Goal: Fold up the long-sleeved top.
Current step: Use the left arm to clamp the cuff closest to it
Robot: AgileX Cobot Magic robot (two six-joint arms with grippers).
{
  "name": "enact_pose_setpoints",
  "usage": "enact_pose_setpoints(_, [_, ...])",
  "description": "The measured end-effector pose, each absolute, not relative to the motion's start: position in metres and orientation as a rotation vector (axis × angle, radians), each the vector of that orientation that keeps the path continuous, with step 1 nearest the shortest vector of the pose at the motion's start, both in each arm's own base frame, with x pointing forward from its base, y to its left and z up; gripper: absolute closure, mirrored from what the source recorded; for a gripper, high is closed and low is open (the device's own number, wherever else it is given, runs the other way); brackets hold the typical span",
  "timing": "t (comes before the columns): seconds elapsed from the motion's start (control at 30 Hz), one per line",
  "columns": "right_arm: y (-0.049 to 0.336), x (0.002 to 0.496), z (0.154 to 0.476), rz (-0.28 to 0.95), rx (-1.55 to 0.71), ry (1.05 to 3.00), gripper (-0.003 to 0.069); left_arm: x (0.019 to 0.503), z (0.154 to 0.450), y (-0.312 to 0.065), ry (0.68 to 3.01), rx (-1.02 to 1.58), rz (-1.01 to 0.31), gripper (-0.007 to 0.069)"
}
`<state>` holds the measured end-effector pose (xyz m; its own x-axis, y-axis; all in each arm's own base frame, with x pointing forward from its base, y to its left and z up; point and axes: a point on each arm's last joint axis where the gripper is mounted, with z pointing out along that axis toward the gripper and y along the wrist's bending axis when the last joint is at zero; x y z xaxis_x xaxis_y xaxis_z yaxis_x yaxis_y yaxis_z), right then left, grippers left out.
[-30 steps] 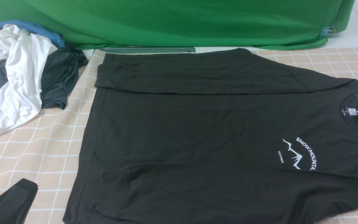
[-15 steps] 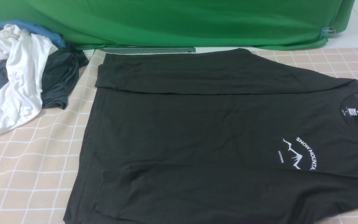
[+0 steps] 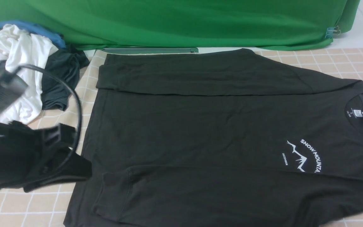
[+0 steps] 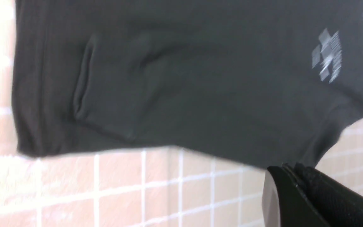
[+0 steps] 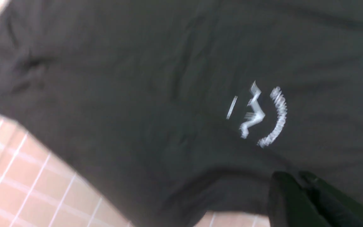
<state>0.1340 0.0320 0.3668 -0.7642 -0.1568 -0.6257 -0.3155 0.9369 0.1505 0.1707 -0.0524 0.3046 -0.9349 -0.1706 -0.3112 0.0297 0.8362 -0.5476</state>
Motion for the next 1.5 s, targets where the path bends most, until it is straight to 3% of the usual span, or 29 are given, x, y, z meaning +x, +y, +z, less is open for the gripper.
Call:
enact_pose_setpoints(0.2, [0.047, 0.146, 0.358, 0.395, -0.447, 2.494, 0.0602, 0.192, 0.291, -0.076, 2.715, 0.0, -0.818, 0.0586])
enact_pose_setpoints(0.4, [0.073, 0.161, 0.343, 0.459, -0.628, 2.547, 0.0569, 0.206, 0.252, -0.102, 2.904, 0.137, -0.502, 0.0494])
enact_pose_setpoints(0.5, [0.086, 0.168, 0.337, 0.476, -0.691, 2.548, 0.0564, 0.219, 0.232, -0.107, 2.958, 0.207, -0.298, 0.0404])
enact_pose_setpoints(0.57, [0.092, 0.17, 0.334, 0.484, -0.724, 2.55, 0.056, 0.233, 0.227, -0.11, 2.964, 0.208, -0.231, 0.0337])
enact_pose_setpoints(0.77, [0.096, 0.171, 0.333, 0.489, -0.743, 2.547, 0.0552, 0.267, 0.22, -0.121, 2.951, 0.211, -0.176, 0.0168])
enact_pose_setpoints(0.87, [0.096, 0.171, 0.333, 0.488, -0.74, 2.543, 0.0545, 0.274, 0.205, -0.12, 2.984, 0.251, -0.101, 0.0123])
enact_pose_setpoints(1.0, [0.096, 0.171, 0.333, 0.488, -0.74, 2.543, 0.0532, 0.281, 0.186, -0.12, 3.016, 0.299, -0.019, 0.0108])
enact_pose_setpoints(1.33, [0.096, 0.171, 0.333, 0.488, -0.741, 2.542, 0.0515, 0.289, 0.169, -0.121, 3.014, 0.324, 0.01, 0.0109])
enact_pose_setpoints(1.5, [0.096, 0.172, 0.333, 0.486, -0.738, 2.536, 0.0508, 0.29, 0.168, -0.122, 3.01, 0.314, -0.005, 0.0204])
